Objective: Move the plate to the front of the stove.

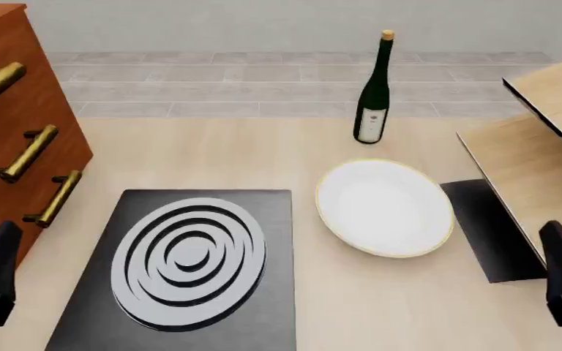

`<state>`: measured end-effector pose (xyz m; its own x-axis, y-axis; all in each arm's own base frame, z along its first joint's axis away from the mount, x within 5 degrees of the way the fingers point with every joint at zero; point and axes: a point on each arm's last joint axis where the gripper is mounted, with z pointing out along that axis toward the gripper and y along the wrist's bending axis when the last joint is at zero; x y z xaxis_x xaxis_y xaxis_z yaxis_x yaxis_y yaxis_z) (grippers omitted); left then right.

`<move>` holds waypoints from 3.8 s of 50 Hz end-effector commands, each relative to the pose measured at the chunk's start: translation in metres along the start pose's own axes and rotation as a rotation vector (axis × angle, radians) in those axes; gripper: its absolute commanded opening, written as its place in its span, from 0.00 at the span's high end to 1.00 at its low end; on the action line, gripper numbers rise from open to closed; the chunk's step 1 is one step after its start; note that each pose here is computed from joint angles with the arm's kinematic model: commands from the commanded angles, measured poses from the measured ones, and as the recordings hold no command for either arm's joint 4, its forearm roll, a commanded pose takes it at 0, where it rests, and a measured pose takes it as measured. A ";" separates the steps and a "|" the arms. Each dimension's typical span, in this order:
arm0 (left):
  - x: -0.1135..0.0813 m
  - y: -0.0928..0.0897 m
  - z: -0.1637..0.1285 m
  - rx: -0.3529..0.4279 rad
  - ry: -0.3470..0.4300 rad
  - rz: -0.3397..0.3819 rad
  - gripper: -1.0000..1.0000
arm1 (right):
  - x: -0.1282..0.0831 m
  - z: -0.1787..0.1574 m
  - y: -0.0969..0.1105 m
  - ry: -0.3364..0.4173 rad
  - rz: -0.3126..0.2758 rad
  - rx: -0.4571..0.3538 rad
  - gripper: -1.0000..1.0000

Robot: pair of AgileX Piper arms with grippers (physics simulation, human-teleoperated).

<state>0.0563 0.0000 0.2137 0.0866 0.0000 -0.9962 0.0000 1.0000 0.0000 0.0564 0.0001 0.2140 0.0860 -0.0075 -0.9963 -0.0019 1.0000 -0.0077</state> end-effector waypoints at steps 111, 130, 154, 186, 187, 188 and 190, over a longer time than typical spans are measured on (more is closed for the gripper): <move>-0.001 0.000 0.000 0.000 0.001 0.000 0.00 | 0.063 0.155 0.121 0.645 -0.630 -0.694 0.00; -0.001 0.000 0.000 0.000 0.001 0.000 0.00 | 0.077 0.160 0.119 0.667 -0.634 -0.682 0.00; -0.001 0.000 0.000 0.000 0.001 0.000 0.00 | 0.103 0.163 0.117 0.704 -0.638 -0.675 0.00; -0.001 0.000 0.000 0.000 0.001 0.000 0.00 | 0.111 0.164 0.104 0.730 -0.659 -0.647 0.00; -0.001 0.000 0.000 0.000 0.001 0.000 0.00 | 0.111 0.164 0.104 0.731 -0.660 -0.646 0.00; -0.001 0.000 0.000 0.000 0.001 0.000 0.00 | 0.111 0.164 0.103 0.732 -0.662 -0.645 0.00; -0.001 0.000 0.000 0.000 0.001 0.000 0.00 | 0.111 0.164 0.102 0.733 -0.663 -0.643 0.00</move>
<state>0.0566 0.0000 0.2144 0.0856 0.0001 -0.9963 0.0001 1.0000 0.0001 0.2299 0.1076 0.1171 -0.3390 -0.7107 -0.6164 -0.6858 0.6352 -0.3552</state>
